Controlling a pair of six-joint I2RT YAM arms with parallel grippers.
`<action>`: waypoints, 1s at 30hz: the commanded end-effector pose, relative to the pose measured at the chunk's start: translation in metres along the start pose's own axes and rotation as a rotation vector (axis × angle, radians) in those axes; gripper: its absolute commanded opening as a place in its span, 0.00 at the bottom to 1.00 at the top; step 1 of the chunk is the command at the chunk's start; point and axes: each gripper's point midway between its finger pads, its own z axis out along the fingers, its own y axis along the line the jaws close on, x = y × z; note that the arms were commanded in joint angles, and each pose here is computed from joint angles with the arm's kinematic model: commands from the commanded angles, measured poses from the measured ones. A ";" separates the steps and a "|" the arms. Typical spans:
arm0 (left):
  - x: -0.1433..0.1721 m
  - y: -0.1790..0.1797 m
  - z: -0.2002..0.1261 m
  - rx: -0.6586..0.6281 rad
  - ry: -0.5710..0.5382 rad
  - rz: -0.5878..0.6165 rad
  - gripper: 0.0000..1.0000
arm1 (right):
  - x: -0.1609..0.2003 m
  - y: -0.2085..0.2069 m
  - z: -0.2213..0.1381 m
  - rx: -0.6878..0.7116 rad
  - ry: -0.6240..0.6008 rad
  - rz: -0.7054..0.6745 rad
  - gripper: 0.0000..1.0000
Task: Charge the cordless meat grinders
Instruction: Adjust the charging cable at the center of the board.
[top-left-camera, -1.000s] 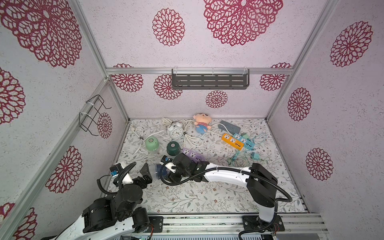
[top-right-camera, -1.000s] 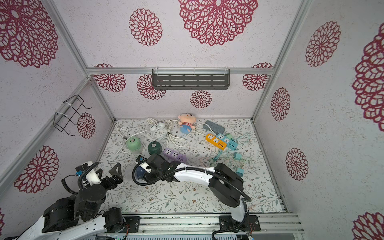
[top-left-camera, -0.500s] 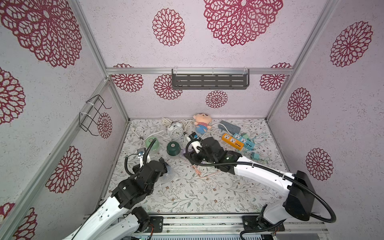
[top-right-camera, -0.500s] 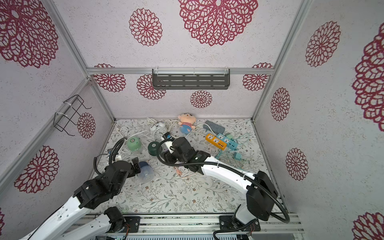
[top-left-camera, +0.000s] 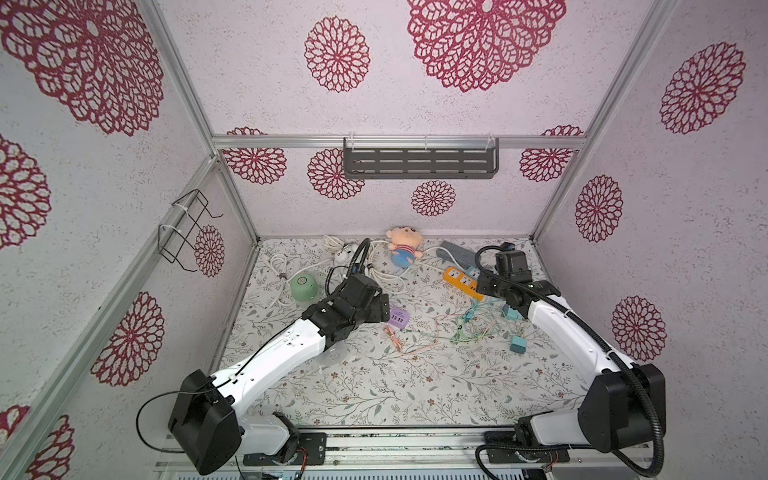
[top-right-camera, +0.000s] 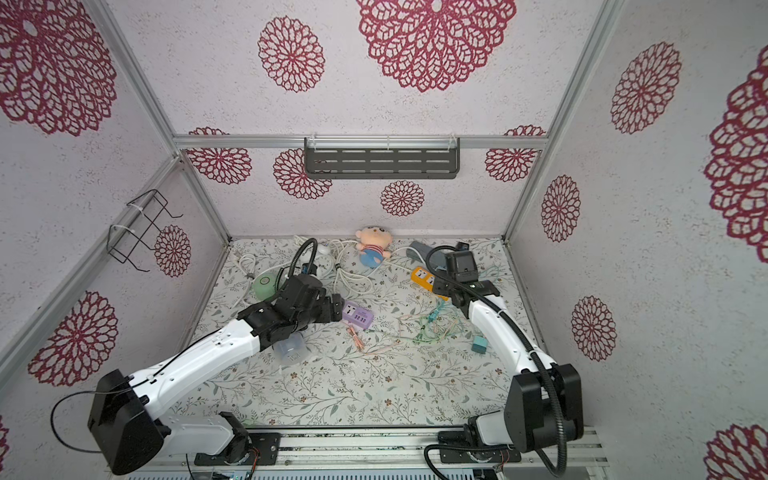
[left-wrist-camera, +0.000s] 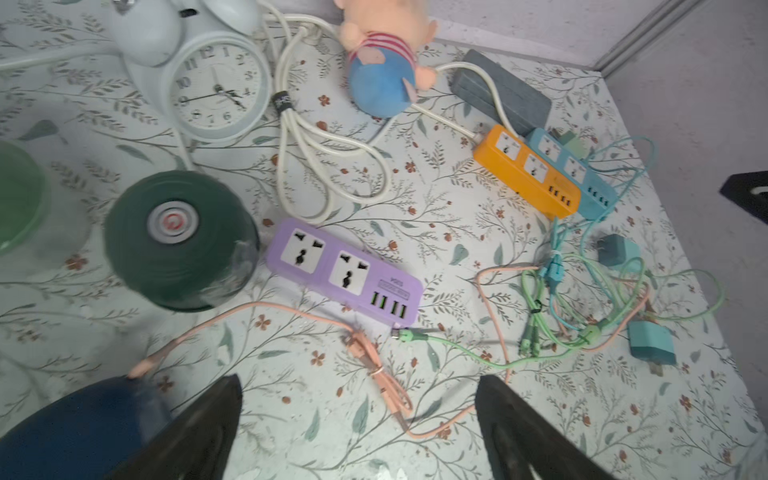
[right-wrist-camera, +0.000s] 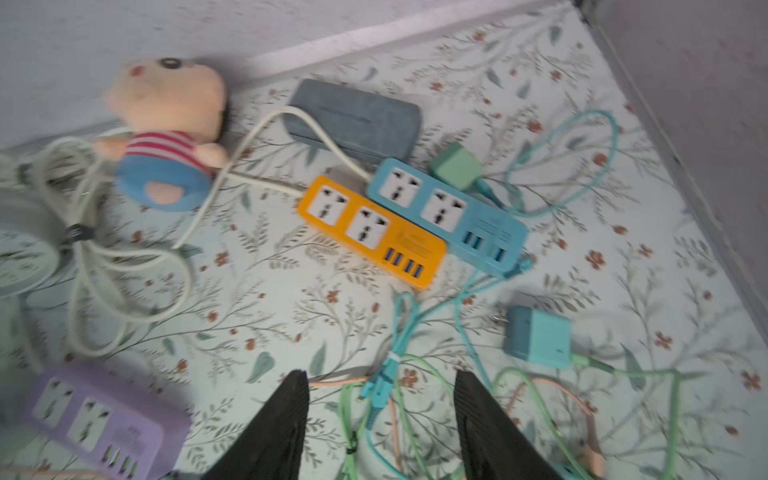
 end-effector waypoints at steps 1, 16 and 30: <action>0.000 -0.029 0.006 0.081 -0.008 0.040 0.92 | 0.011 -0.046 0.011 0.073 0.048 0.144 0.58; 0.056 -0.071 0.091 0.149 0.192 0.158 0.75 | 0.050 -0.118 0.043 0.181 0.162 0.312 0.53; 0.082 -0.060 0.089 0.158 0.246 0.159 0.77 | 0.029 -0.116 0.002 0.186 0.109 0.307 0.55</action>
